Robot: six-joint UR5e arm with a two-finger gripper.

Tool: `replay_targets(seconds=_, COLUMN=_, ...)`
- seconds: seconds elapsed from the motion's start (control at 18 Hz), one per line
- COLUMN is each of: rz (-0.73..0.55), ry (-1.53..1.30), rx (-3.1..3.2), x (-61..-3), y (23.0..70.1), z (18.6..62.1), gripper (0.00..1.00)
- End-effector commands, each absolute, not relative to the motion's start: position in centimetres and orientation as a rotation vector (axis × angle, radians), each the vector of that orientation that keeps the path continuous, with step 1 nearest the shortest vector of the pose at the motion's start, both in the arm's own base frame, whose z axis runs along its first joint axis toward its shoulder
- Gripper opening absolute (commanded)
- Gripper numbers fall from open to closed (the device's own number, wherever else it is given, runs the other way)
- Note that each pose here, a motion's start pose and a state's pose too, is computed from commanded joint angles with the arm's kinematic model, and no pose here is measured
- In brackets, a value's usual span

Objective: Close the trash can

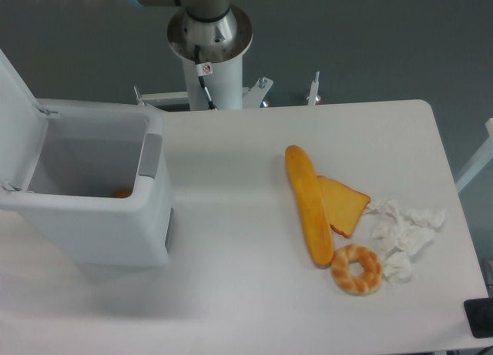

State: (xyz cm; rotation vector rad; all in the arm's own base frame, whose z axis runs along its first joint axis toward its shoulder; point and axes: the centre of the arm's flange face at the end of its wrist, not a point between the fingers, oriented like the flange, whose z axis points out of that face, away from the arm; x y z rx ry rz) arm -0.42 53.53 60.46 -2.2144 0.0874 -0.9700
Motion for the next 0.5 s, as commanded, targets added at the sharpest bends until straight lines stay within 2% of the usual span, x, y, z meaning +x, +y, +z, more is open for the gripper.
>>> replay_targets(seconds=0.5, rz=-0.958, ry=0.071, rx=-2.227, x=-1.2, y=53.6, z=59.4, gripper=1.0)
